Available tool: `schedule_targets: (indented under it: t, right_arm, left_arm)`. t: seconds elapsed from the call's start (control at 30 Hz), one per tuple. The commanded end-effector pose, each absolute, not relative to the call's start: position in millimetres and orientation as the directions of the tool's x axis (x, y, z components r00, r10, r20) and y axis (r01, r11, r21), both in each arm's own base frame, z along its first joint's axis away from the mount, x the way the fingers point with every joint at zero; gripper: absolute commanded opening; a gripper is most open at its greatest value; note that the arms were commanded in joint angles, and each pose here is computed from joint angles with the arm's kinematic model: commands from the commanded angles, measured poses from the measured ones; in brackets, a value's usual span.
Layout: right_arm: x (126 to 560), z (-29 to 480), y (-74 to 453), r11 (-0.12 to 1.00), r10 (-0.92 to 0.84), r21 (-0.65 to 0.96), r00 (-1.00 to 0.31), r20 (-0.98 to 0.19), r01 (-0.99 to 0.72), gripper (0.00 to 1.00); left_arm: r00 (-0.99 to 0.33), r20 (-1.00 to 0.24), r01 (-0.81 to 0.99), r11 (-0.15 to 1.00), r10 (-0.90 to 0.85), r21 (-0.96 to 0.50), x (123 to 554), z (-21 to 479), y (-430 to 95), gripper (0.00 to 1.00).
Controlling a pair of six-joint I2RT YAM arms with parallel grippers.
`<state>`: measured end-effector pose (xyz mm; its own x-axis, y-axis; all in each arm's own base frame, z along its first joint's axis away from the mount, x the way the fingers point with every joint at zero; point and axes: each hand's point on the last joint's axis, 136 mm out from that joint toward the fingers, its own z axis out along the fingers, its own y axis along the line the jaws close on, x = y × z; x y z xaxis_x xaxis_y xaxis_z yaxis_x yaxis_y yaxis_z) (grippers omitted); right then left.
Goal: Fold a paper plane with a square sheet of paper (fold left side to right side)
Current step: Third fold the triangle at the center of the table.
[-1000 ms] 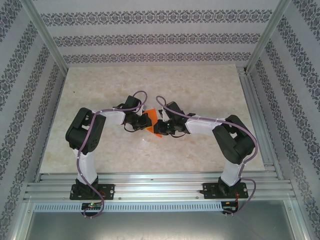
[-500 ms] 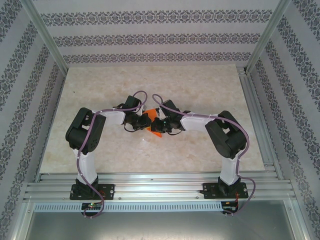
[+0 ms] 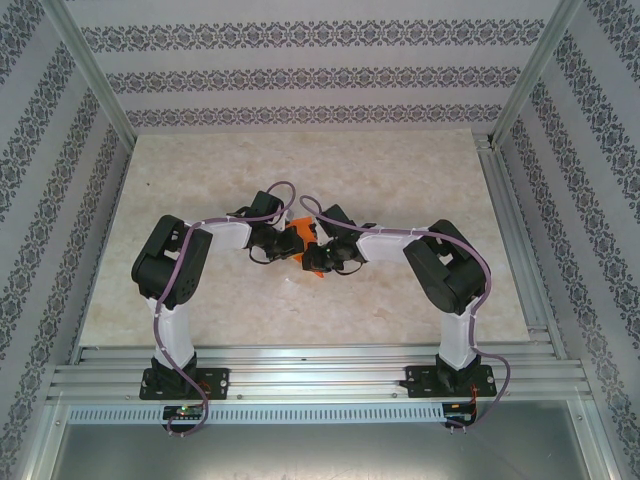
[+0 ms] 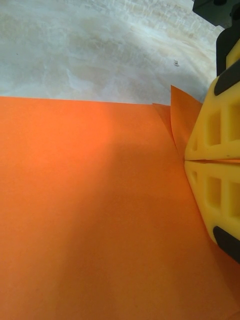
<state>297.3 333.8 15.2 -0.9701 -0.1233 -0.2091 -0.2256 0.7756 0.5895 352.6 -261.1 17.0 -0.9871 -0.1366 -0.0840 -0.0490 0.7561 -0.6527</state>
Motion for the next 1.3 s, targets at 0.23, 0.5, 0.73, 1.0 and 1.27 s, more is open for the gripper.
schedule_targets:
  t: [0.23, 0.5, 0.73, 1.0, 1.27]
  right_arm:
    - [279, 6, 310, 0.768, -0.092, 0.620, -0.986, -0.142, -0.161, 0.09]
    - [257, -6, 288, 0.783, -0.083, 0.610, -0.993, -0.089, -0.120, 0.09]
    - [242, -3, 268, 0.794, -0.078, 0.599, -0.994, -0.072, -0.106, 0.10]
    - [276, 75, 299, 0.706, -0.078, 0.677, -0.973, -0.216, -0.207, 0.11]
    - [296, 47, 322, 0.718, -0.075, 0.669, -0.977, -0.201, -0.192, 0.10]
  left_arm:
    - [-0.991, -0.004, -0.113, 0.864, -0.131, -0.490, 328, -35, -236, 0.10]
    - [-0.991, -0.006, -0.114, 0.868, -0.133, -0.483, 328, -36, -235, 0.10]
    - [-0.991, -0.007, -0.110, 0.865, -0.130, -0.489, 330, -34, -236, 0.10]
    - [-0.991, -0.014, -0.107, 0.861, -0.131, -0.498, 332, -31, -238, 0.10]
    - [-0.991, -0.015, -0.107, 0.856, -0.133, -0.506, 333, -29, -240, 0.10]
